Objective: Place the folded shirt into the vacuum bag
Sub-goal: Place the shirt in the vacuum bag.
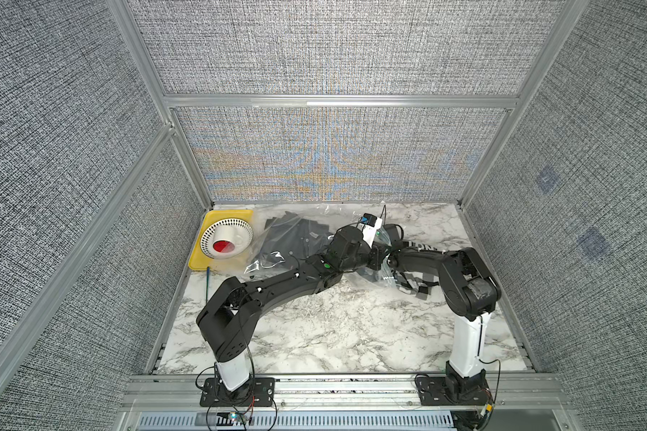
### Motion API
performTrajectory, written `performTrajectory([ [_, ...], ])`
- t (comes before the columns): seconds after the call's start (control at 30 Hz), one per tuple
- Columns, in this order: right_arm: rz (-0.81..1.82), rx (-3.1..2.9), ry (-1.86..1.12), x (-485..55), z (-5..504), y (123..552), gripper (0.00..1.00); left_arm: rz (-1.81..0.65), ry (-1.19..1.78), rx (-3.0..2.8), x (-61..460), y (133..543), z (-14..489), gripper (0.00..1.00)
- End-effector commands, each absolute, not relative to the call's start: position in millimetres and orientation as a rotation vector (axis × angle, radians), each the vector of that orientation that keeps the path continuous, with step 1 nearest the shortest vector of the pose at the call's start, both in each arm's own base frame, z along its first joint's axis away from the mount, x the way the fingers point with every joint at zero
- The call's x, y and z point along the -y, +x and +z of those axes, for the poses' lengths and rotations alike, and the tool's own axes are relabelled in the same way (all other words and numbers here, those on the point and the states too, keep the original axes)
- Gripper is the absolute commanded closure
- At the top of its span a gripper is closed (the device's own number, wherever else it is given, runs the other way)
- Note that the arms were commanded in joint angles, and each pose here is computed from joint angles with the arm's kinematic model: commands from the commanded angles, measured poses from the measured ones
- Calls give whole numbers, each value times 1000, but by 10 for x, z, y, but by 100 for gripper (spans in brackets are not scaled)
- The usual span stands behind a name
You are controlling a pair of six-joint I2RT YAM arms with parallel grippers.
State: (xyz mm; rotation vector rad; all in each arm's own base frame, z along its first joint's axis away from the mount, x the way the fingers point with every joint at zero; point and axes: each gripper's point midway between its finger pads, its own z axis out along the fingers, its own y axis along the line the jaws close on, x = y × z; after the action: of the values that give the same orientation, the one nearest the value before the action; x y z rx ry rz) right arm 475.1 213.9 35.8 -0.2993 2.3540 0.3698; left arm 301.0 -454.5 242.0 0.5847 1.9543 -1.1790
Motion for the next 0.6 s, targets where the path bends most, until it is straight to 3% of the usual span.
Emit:
performTrajectory([
  [0.0,133,-2506,-288,-1892,32,4580,3,-1217,593,-1886,4566,2994,2594,100],
  [0.13,8,-2585,-277,-1795,-95,4489,16,-1222,592,-1884,4561,2984,2590,100],
  [0.43,-70,-2673,-176,-1517,-190,4347,82,-1256,604,-1898,4617,2964,2511,100],
  [0.47,-69,-2672,-153,-1460,-170,4344,86,-1268,610,-1899,4639,2956,2501,100],
  [0.57,-37,-2641,-134,-1383,-33,4354,84,-1282,622,-1906,4673,2943,2479,100],
])
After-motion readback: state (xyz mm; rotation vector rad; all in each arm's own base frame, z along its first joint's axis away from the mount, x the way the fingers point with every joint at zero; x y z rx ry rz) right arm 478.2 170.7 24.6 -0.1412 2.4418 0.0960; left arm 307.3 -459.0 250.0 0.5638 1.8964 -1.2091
